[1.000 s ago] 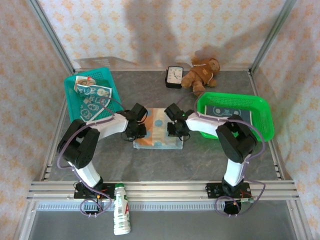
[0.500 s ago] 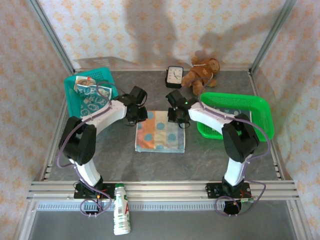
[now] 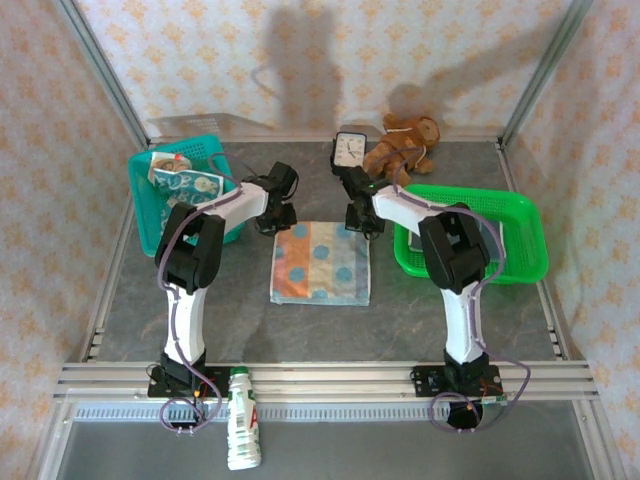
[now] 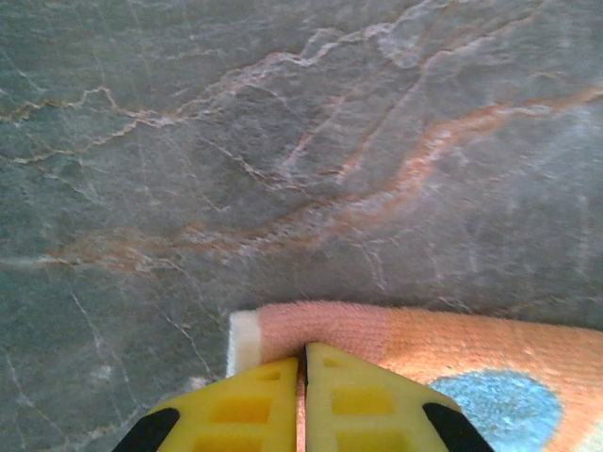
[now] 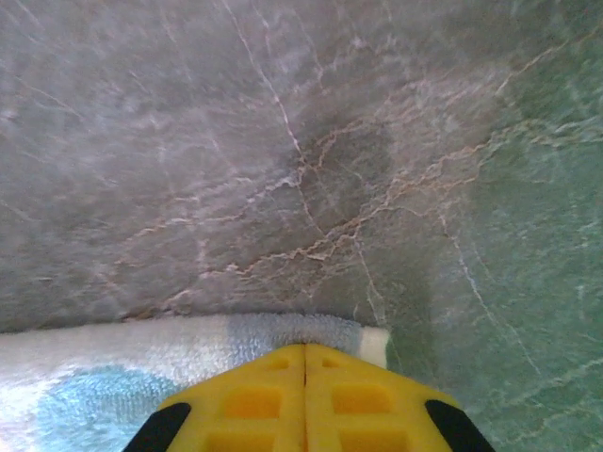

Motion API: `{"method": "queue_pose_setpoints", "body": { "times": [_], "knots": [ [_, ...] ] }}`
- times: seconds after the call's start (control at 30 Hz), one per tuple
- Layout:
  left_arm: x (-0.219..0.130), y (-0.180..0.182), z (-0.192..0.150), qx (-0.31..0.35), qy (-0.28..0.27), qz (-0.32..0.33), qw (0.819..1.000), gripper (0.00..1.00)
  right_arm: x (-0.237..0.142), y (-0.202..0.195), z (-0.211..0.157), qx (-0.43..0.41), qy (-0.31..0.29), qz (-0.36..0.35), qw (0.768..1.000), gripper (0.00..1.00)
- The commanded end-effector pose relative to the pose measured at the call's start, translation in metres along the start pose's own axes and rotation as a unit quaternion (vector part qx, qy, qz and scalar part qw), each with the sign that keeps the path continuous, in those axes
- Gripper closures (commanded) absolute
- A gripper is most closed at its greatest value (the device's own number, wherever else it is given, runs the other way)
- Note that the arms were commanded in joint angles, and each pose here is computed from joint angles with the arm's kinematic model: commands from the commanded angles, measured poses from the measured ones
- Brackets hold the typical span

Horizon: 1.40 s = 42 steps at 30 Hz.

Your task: Fold and stack the towels

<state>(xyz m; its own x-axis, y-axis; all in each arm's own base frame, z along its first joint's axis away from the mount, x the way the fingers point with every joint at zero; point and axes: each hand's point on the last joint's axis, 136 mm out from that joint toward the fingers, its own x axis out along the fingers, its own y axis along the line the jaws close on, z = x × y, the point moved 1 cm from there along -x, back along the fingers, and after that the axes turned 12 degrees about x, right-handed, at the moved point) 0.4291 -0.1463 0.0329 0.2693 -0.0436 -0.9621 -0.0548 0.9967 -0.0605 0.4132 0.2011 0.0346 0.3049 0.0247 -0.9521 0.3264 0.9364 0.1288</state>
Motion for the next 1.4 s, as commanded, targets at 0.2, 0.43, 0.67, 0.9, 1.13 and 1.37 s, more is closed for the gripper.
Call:
{"method": "queue_pose_setpoints", "body": {
  "times": [0.2,0.43,0.67,0.9,1.13,1.37],
  "knots": [
    [-0.001,0.024,-0.002,0.008,0.0,0.056,0.998,0.9,0.005,-0.003,0.01,-0.023,-0.004,-0.015,1.0,0.92],
    [-0.031,0.023,0.017,-0.009,-0.041,0.033,0.999,0.74,-0.029,0.013,0.024,-0.003,-0.025,0.031,0.999,0.78],
    [-0.02,0.026,0.019,-0.014,-0.026,0.033,0.999,0.67,-0.02,0.003,0.026,0.057,-0.007,0.031,0.998,0.75],
    [-0.003,0.024,0.014,-0.013,-0.009,0.03,0.999,0.67,-0.007,0.001,0.025,0.068,0.004,0.026,0.997,0.71],
    [0.008,0.023,0.01,-0.013,0.002,0.027,1.0,0.68,0.007,0.0,0.019,0.064,0.023,0.02,0.997,0.7],
    [0.016,0.019,0.001,-0.012,0.014,0.015,1.0,0.69,0.013,-0.004,0.011,0.065,0.037,0.014,0.997,0.69]
  ]
}}
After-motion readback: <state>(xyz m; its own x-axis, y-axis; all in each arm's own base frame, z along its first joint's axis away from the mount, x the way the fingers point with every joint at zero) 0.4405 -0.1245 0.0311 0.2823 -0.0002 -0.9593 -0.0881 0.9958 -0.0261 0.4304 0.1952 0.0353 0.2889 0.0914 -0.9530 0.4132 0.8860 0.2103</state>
